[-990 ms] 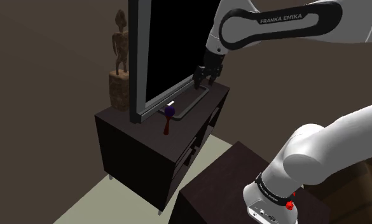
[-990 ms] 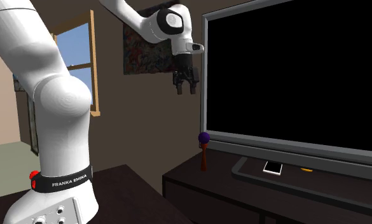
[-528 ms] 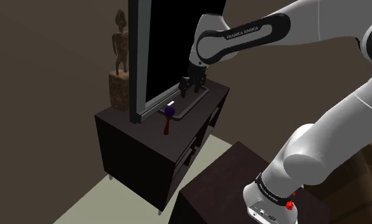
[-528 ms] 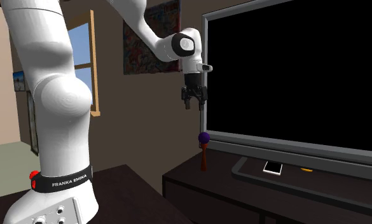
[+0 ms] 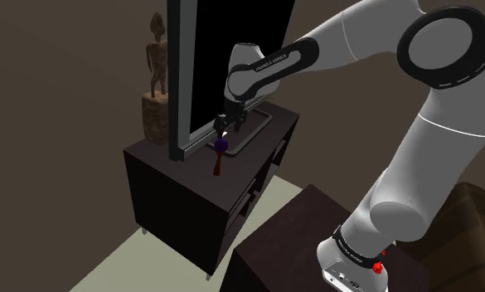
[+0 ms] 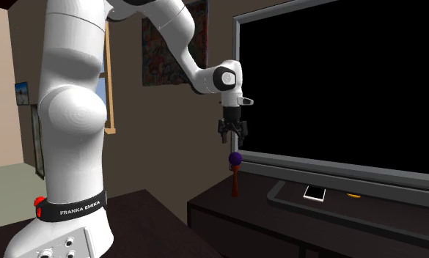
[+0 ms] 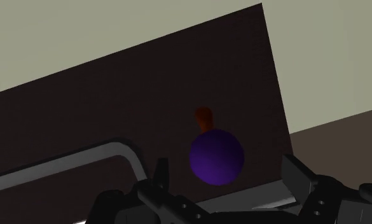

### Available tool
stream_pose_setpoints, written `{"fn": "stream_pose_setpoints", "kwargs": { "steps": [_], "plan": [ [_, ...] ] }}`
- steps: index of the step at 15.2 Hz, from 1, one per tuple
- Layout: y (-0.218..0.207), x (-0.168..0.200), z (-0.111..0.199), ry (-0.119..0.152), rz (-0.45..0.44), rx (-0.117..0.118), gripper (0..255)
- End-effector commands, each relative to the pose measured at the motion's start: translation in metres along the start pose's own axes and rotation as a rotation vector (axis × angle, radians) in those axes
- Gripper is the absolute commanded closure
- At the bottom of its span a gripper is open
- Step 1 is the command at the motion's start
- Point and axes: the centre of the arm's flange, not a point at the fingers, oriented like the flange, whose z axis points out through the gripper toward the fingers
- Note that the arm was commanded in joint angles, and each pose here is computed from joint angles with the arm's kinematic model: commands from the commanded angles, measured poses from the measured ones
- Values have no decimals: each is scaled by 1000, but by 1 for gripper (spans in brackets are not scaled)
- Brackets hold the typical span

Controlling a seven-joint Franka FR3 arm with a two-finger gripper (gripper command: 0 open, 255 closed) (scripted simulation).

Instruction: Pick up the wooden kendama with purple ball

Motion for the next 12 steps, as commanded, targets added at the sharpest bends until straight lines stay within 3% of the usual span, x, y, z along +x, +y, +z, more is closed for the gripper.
{"fn": "stream_pose_setpoints", "kwargs": {
  "steps": [1,10,11,12],
  "plan": [
    [-2,10,20,-7,-8,3,0],
    [-2,9,60,-7,-8,3,0],
    [-3,10,60,-7,-8,3,255],
    [-3,10,59,-7,-8,3,255]
  ]
}}
